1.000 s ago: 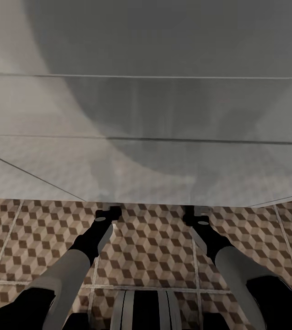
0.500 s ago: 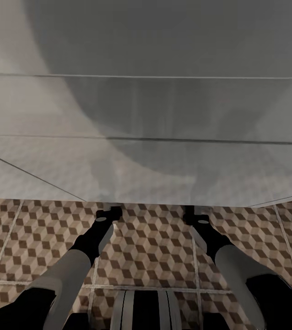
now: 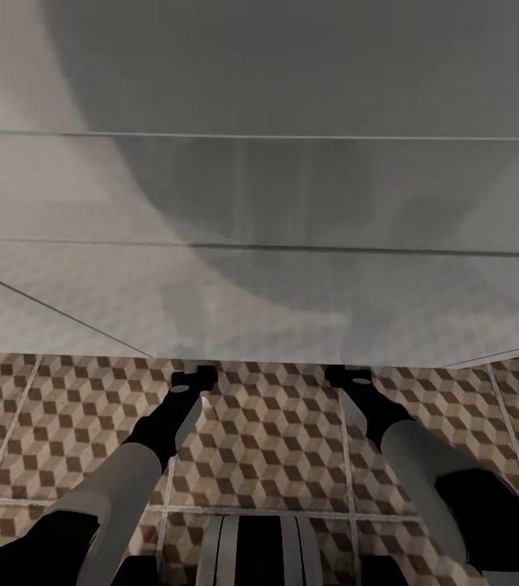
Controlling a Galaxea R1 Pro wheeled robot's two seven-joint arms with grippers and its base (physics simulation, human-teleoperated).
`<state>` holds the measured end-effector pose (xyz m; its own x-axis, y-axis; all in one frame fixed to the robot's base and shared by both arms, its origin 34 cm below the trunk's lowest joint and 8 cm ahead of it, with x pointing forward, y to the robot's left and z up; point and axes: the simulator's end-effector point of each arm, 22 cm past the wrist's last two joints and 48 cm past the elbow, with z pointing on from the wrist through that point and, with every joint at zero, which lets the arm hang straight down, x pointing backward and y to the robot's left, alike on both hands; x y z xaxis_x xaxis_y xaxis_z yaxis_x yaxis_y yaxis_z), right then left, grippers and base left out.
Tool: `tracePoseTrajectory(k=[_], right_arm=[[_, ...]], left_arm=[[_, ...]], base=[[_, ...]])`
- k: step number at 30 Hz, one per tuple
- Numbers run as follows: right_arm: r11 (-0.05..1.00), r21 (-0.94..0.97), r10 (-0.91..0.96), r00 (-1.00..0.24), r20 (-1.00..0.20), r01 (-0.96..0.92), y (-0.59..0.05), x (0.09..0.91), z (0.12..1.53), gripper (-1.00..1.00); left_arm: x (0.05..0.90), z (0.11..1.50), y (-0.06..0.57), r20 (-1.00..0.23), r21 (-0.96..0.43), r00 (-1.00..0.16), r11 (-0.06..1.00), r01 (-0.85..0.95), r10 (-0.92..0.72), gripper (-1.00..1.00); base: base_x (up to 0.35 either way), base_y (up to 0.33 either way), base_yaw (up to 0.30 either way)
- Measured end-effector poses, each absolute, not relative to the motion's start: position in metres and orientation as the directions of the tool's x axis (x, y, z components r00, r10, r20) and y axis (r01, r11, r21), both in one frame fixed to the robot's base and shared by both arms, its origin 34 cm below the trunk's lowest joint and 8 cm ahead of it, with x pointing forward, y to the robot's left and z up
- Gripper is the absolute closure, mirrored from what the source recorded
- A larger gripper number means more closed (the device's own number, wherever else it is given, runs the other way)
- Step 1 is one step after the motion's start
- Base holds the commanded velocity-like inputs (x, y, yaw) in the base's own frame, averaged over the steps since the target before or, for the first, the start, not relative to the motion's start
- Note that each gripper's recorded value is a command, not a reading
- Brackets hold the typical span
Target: Take the four mousetraps from the cabinet in the bathroom and place them on the bathroom floor. Make sure all four end up on the same floor surface, and ensure that at least two of them are either under or directly next to the same bathroom sink.
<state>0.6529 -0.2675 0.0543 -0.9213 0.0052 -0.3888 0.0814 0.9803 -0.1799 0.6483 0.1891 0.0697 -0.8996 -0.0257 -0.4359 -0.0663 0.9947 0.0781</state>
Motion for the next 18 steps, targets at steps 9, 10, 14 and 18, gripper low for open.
tracePoseTrajectory(k=[9, 10, 14, 18], right_arm=[[0.985, -0.158, 0.009, -0.927, -0.376, 0.074, -0.263, 0.652, 0.052, 1.0], [0.985, -0.156, 0.01, -0.927, -0.374, 0.073, -0.263, 0.651, 0.051, 1.0], [0.985, -0.158, 0.01, -0.935, -0.355, 0.07, -0.263, 0.643, 0.047, 1.0], [0.986, -0.154, 0.011, -0.939, -0.343, 0.068, -0.263, 0.638, 0.045, 1.0]], left_arm=[[0.651, 0.071, 0.189, -0.443, 0.075, -0.896, 0.995, -0.066, -0.026, 1.0], [0.652, 0.071, 0.189, -0.443, 0.074, -0.896, 0.995, -0.066, -0.026, 1.0], [0.651, 0.071, 0.189, -0.443, 0.073, -0.896, 0.995, -0.067, -0.028, 1.0], [0.652, 0.071, 0.189, -0.443, 0.072, -0.896, 0.995, -0.068, -0.029, 1.0]], base=[[0.0, 0.0, 0.0], [0.0, 0.0, 0.0], [0.0, 0.0, 0.0], [0.0, 0.0, 0.0]])
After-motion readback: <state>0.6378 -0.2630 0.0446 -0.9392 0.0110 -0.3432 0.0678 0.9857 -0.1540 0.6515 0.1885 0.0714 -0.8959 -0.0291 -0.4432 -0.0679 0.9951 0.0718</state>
